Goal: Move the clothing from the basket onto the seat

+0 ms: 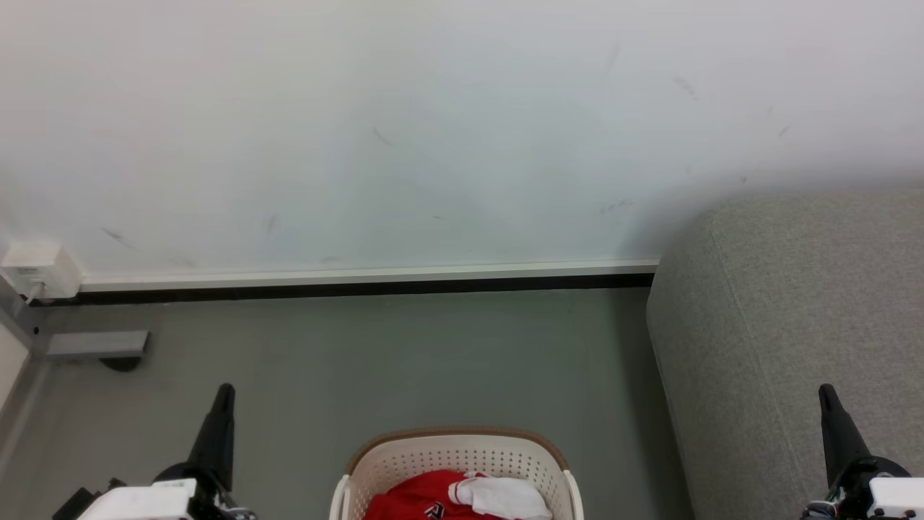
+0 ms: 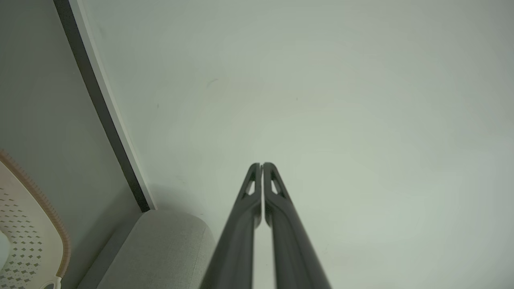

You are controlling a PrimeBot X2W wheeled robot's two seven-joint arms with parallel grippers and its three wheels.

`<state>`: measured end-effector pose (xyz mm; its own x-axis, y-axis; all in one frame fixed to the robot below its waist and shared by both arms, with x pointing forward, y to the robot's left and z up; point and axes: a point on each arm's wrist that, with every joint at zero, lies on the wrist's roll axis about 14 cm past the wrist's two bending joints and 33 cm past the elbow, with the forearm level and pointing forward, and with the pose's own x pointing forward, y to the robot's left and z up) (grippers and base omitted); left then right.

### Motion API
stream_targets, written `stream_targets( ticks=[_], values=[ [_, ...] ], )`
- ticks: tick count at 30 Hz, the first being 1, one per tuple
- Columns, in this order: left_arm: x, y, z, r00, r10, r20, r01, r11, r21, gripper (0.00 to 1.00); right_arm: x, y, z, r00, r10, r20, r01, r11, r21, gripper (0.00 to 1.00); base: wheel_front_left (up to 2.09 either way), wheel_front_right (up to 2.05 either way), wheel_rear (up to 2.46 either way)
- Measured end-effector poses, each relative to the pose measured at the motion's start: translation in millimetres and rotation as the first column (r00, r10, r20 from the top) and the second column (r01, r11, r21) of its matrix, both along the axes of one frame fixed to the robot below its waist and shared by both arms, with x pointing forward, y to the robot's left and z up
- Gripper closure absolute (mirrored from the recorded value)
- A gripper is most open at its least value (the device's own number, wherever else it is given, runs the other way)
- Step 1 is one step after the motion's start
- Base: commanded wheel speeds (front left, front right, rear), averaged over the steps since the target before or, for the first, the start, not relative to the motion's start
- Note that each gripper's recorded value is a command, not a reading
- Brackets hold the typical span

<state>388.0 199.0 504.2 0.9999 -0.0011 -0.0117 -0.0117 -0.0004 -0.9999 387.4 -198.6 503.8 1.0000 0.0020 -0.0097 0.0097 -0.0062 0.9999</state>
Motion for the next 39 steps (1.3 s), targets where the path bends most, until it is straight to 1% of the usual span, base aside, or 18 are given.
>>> stream_targets(
  ticks=[29, 30, 36, 39],
  values=[
    [0.0, 0.0, 0.0, 1.000, 0.000, 0.000, 0.000, 1.000, 0.000, 1.00, 0.0, 0.0, 0.0, 1.000, 0.000, 0.000, 0.000, 1.000, 0.000, 1.00, 0.00, 0.00, 0.00],
    [0.0, 0.0, 0.0, 1.000, 0.000, 0.000, 0.000, 1.000, 0.000, 0.00, 0.0, 0.0, -0.1, 1.000, 0.000, 0.000, 0.000, 1.000, 0.000, 0.00, 0.00, 0.00, 0.00],
    [-11.4, -3.2, -26.6, 0.997, -0.001, -0.082, 0.000, 1.000, -0.010, 0.00, -11.8, 4.9, -25.5, 0.997, 0.000, -0.075, 0.001, 1.000, 0.020, 0.00, 0.00, 0.00, 0.00],
    [-11.0, -8.0, -27.7, 0.996, -0.006, -0.085, 0.006, 1.000, -0.006, 0.00, -13.2, 3.0, -26.6, 0.997, -0.015, -0.077, 0.016, 1.000, 0.017, 0.00, 0.00, 0.00, 0.00]
  ],
)
